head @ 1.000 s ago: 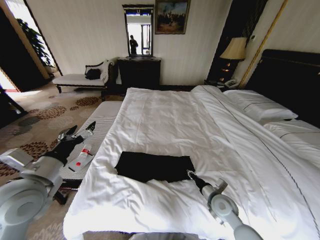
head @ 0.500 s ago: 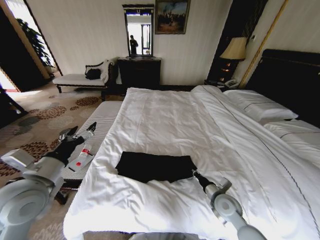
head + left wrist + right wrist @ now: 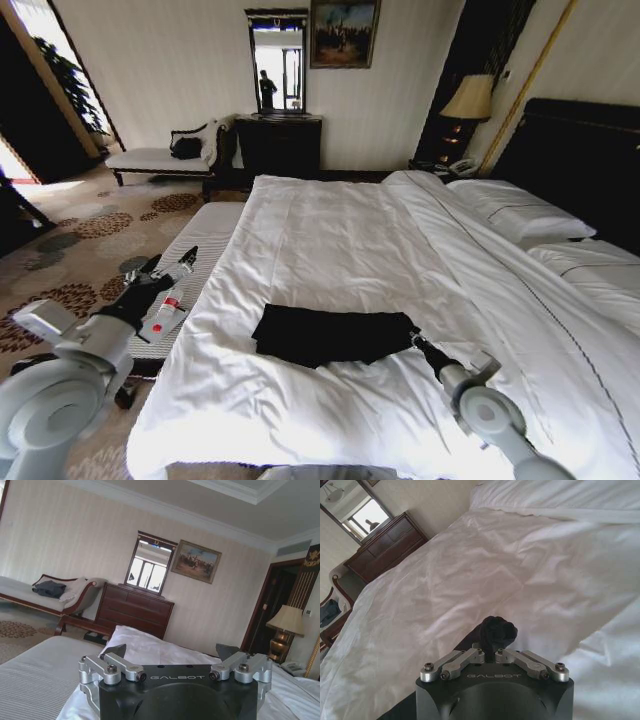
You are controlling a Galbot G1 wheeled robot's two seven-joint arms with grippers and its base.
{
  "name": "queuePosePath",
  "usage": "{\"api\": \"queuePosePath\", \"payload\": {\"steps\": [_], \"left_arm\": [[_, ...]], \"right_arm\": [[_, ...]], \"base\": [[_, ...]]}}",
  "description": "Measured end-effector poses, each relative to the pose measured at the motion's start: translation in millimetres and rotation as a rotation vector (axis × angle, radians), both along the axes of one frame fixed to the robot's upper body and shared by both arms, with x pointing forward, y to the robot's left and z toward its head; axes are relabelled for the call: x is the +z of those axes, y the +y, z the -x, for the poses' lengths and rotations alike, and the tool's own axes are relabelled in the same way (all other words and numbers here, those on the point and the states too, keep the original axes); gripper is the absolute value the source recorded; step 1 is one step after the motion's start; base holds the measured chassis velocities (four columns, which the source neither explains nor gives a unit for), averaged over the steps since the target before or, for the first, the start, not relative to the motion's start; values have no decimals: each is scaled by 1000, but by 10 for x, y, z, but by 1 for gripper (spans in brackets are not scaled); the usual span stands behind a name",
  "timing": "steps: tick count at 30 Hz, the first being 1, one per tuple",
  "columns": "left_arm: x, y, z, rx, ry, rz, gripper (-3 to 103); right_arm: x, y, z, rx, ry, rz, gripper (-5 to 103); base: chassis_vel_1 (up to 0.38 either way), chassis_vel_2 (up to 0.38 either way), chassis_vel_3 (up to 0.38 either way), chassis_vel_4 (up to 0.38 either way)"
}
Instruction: Fold the clothes on the bed.
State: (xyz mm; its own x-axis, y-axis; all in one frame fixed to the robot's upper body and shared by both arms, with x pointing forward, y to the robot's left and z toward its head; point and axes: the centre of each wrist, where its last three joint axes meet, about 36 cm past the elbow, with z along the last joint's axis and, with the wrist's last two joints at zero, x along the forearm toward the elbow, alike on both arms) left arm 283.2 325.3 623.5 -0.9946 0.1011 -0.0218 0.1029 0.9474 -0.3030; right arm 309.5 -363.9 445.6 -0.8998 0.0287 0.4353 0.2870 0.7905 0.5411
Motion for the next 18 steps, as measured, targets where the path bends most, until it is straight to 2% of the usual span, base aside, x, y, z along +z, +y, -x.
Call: {"api": "queuePosePath", "payload": {"steps": [2,5,8,10,13,18], "left_arm": [[7,-6,-7,-4,-4,1,100],[9,-15,-14,-8,-7,4,100],[12,-25,-21,-13,-10,8,100],[21,-28,-27,-15,-16,10,100],[43,-13,-26,-12,-24,9,100],[51,-21,-34,-18,-26,7,100]], "right_arm": [[70,-171,-29,-23,-7,31,4],[101,-168,-19,-22,-13,31,4],[114,-40,13,7,-22,29,4],[79,182,41,63,-36,43,4],[95,490,14,171,-115,71,4],[117,653,-15,269,-200,102,4]], "base": [[0,0,0,0],[0,0,0,0],[0,0,0,0],[0,0,0,0],[0,0,0,0],[0,0,0,0]]}}
